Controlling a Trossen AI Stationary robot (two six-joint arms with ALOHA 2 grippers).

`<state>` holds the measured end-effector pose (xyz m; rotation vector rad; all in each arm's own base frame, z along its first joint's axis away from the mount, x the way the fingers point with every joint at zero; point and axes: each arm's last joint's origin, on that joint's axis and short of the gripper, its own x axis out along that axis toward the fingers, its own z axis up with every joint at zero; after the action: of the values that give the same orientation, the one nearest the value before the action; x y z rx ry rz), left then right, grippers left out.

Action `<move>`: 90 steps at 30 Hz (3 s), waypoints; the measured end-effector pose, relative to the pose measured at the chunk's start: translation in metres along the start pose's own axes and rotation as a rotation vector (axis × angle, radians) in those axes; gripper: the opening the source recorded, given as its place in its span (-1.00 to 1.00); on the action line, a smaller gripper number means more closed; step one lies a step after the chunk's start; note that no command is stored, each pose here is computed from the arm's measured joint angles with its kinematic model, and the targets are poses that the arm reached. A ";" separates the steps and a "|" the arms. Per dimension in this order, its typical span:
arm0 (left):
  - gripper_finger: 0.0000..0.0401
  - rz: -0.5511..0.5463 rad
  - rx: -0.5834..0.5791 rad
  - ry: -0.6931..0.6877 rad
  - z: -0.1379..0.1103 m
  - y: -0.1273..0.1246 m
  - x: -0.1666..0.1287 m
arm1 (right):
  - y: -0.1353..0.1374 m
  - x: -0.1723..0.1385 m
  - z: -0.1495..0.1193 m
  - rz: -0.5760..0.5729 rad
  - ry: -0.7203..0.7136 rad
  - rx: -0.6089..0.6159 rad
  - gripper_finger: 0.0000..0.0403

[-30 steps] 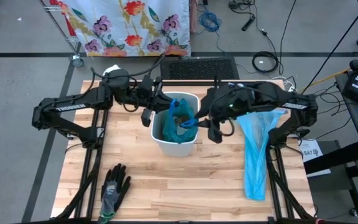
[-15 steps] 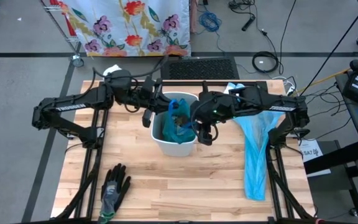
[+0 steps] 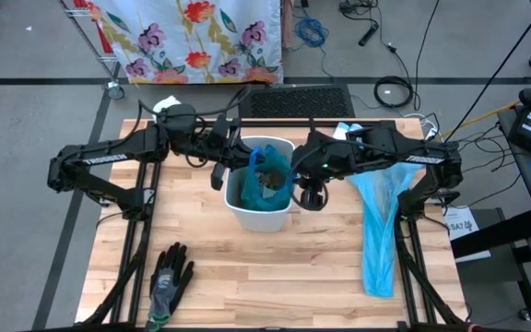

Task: Place trash/remove bag and relplace
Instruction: Close the blue trash bag

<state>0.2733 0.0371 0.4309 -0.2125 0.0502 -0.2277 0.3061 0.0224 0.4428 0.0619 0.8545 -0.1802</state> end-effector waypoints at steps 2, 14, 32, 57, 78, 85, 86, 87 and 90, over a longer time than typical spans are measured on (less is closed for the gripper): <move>-0.98 0.000 -0.001 0.003 0.000 0.000 0.000 | -0.001 -0.005 0.000 -0.009 -0.015 0.003 -0.43; -0.98 0.002 -0.006 0.014 -0.001 0.000 0.000 | 0.001 -0.009 -0.001 0.070 -0.016 0.021 -0.43; -0.98 0.002 -0.033 0.018 -0.002 0.000 0.000 | 0.010 0.019 0.007 0.125 0.007 -0.035 -0.43; -0.98 -0.012 -0.035 0.025 -0.003 -0.002 0.001 | 0.021 0.009 0.009 0.155 -0.063 -0.112 -0.43; -0.98 -0.022 -0.077 0.071 -0.008 -0.006 0.003 | 0.024 0.044 0.018 -0.065 -0.078 -0.195 -0.92; -0.98 -0.022 -0.077 0.071 -0.008 -0.006 0.002 | 0.018 0.014 0.023 -0.066 -0.210 -0.086 -0.99; -0.98 -0.022 -0.076 0.071 -0.008 -0.006 0.002 | 0.016 0.007 0.024 -0.060 -0.243 -0.067 -0.99; -0.98 -0.022 -0.074 0.072 -0.008 -0.006 0.002 | 0.015 0.000 0.025 -0.054 -0.275 -0.050 -0.99; -0.98 -0.022 -0.073 0.071 -0.008 -0.006 0.002 | 0.012 -0.017 0.029 -0.037 -0.369 -0.022 -1.00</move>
<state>0.2738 0.0290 0.4244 -0.2776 0.1263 -0.2557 0.3190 0.0326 0.4742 -0.0083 0.4900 -0.2094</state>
